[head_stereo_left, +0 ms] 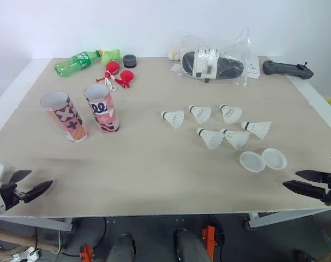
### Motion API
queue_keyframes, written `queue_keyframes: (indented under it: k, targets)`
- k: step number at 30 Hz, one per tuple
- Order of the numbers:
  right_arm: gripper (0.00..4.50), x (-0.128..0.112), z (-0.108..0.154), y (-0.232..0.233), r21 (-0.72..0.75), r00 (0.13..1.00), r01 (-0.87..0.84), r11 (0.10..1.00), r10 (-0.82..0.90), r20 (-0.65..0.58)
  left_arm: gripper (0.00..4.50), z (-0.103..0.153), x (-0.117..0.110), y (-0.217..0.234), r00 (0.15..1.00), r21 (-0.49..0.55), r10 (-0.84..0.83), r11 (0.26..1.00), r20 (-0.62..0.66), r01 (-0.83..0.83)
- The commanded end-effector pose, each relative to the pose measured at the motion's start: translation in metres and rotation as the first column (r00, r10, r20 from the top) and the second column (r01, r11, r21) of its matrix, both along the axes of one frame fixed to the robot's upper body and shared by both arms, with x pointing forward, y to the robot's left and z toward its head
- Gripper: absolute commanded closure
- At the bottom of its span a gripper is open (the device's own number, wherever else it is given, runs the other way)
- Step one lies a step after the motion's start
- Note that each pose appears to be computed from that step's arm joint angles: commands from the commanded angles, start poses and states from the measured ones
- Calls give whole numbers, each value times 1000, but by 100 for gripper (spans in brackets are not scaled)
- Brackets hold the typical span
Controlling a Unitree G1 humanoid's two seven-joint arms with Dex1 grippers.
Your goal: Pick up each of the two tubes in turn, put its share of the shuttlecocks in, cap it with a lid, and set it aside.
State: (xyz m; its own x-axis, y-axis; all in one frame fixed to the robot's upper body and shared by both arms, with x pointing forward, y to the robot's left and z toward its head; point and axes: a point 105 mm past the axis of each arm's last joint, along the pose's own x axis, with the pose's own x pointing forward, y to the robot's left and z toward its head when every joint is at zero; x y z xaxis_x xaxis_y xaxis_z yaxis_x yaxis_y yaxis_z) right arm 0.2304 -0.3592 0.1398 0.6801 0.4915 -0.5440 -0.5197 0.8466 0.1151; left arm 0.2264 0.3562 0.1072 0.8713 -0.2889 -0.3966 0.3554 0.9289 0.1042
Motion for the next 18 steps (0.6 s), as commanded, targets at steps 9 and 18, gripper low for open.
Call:
queue_keyframes:
  k: [9, 18]
  targets:
    - [3, 5, 18, 3, -18, 998, -18, 1000, 19, 56, 0, 14, 6, -2, 999, -5, 7, 1000, 34, -7]
    - [3, 6, 21, 3, -8, 997, -19, 1000, 20, 69, 0, 14, 6, -5, 1000, -8, 6, 1000, 30, -6]
